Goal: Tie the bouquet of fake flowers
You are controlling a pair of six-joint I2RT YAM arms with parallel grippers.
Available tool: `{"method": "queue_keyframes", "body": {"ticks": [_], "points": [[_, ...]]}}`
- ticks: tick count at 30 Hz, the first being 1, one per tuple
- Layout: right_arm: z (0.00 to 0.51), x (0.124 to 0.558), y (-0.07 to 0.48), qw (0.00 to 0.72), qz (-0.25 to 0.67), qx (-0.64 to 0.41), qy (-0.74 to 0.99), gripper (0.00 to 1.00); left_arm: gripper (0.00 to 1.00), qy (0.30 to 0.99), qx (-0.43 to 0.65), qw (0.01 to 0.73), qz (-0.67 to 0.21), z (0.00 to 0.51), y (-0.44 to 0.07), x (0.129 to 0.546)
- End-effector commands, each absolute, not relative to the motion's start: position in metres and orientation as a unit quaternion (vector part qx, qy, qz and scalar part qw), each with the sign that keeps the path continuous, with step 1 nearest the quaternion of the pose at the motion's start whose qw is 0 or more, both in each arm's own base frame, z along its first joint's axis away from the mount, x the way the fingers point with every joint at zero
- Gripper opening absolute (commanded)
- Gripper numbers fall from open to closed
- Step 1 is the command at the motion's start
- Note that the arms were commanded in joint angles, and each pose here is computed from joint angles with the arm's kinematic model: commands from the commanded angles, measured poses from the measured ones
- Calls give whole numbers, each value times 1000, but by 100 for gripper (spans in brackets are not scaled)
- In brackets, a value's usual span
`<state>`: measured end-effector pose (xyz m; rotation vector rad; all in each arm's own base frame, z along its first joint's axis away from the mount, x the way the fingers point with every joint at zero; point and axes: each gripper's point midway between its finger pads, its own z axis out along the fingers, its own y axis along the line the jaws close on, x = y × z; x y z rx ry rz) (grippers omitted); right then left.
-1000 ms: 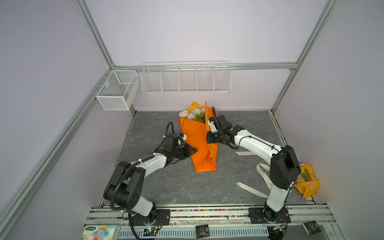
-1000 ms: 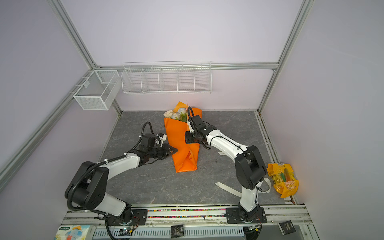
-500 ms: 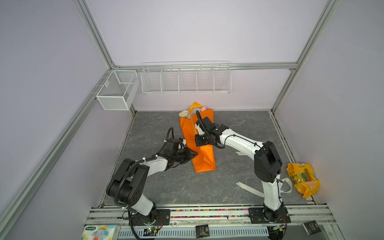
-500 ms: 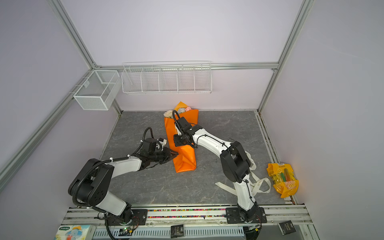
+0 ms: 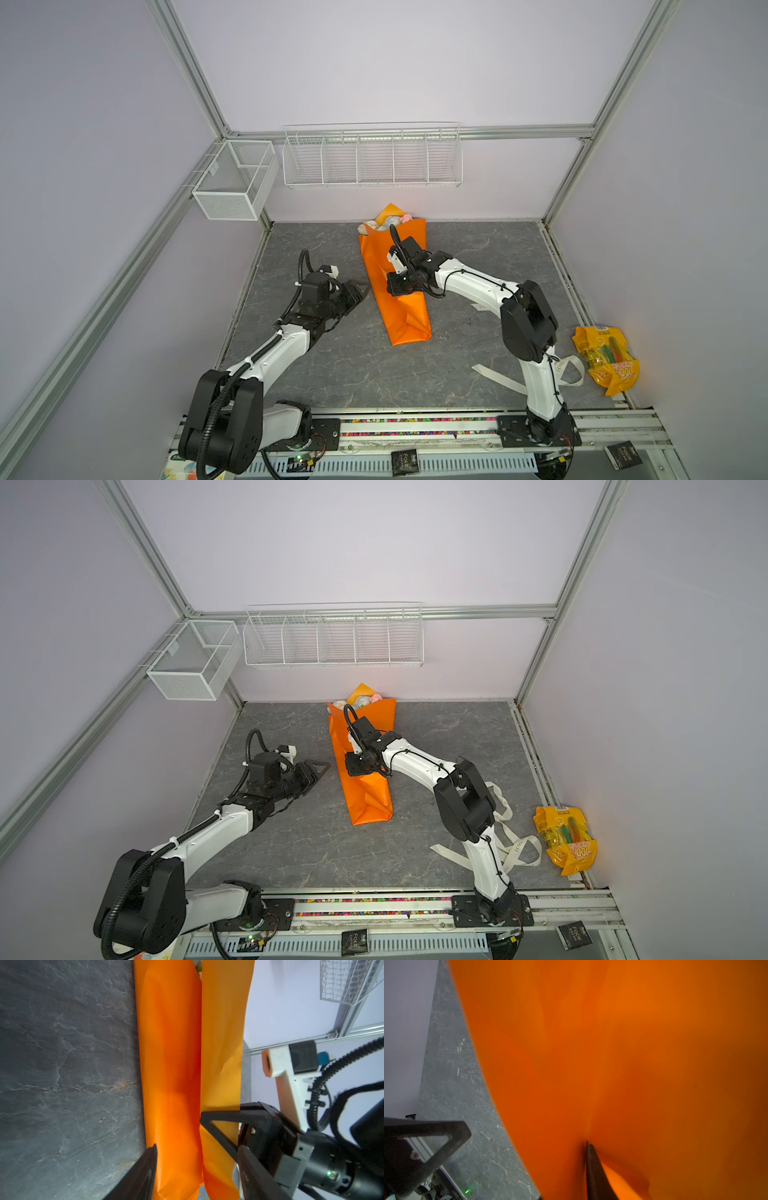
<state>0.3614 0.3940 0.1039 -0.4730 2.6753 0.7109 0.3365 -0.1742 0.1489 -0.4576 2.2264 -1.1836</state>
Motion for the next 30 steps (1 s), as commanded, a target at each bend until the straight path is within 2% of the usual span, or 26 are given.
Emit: {"method": "queue_keyframes", "body": {"ticks": [1,2,4,7,14,17,24,26,30], "points": [[92,357,404,152,275,-163,935,23,66,817,-163,267,-485,163,-189,353],[89,357,404,152,277,-163,935,28,66,816,-151,256,-496,162,-196,357],[86,358,404,153,280,-157,935,32,66,810,-140,237,-518,159,-206,365],[83,358,404,155,289,-146,933,46,66,796,-150,227,-540,151,-213,379],[84,356,401,158,307,-141,928,48,64,809,-174,195,-526,121,-220,405],[90,354,402,163,318,-144,923,50,54,810,-180,189,-526,112,-222,412],[131,348,384,200,325,-142,913,61,22,825,-182,161,-511,91,-224,412],[137,346,370,205,322,-131,915,63,18,822,-173,161,-518,94,-227,413],[145,331,334,218,325,-99,915,64,17,820,-156,156,-528,100,-232,415]]}}
